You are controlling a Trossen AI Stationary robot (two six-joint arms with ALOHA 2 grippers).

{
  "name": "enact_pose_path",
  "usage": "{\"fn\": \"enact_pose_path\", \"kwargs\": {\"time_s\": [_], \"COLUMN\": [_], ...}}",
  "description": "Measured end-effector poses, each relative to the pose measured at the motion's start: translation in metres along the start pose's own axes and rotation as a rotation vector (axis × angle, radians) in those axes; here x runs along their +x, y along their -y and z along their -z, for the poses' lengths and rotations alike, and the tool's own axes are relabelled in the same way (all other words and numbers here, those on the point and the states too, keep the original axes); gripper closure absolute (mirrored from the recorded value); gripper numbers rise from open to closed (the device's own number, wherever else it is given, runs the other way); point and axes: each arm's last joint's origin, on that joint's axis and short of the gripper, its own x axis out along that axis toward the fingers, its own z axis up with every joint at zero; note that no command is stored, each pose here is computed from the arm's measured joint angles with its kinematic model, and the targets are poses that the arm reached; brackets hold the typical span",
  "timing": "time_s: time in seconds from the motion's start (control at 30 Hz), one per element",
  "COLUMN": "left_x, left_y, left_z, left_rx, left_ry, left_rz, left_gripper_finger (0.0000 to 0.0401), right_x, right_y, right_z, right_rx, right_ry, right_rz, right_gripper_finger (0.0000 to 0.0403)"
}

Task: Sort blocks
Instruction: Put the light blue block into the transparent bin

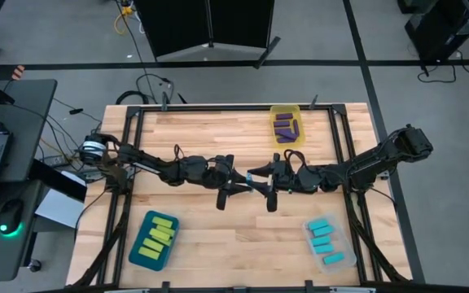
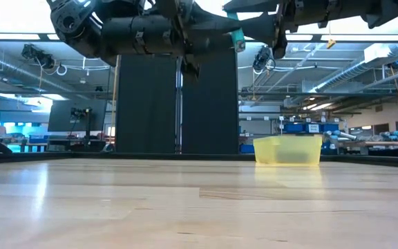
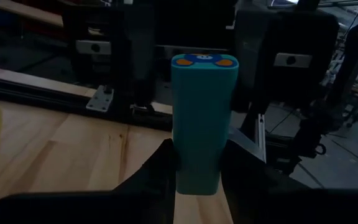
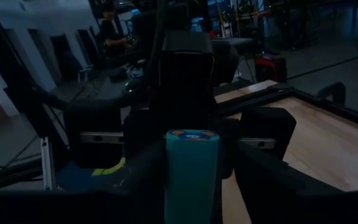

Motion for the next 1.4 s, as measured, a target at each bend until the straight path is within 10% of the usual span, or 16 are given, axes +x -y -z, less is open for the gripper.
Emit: {"fn": "enact_pose_path", "kwargs": {"time_s": [0.23,0.93,1.4], "left_x": [0.001,0.003,0.001], "left_y": [0.0,0.003,-0.01], "left_z": [-0.001,-0.002,-0.001], "left_rx": [0.002,0.052,0.166], "left_ry": [-0.006,-0.03,-0.061], "left_rz": [-0.003,0.068,0.024], "left_gripper_finger": [0.0298,0.0227,0.0224], "right_x": [0.002,-0.019,-0.063], "right_y": [0.003,0.005,-0.019], "right_z": [0.0,-0.029,-0.048], "right_rx": [0.007,-0.044,-0.112], "right_ry": [-0.027,-0.058,-0.607], "right_rz": [-0.064,-0.083,0.027], "right_gripper_finger": [0.0286,0.0286,0.0286]}}
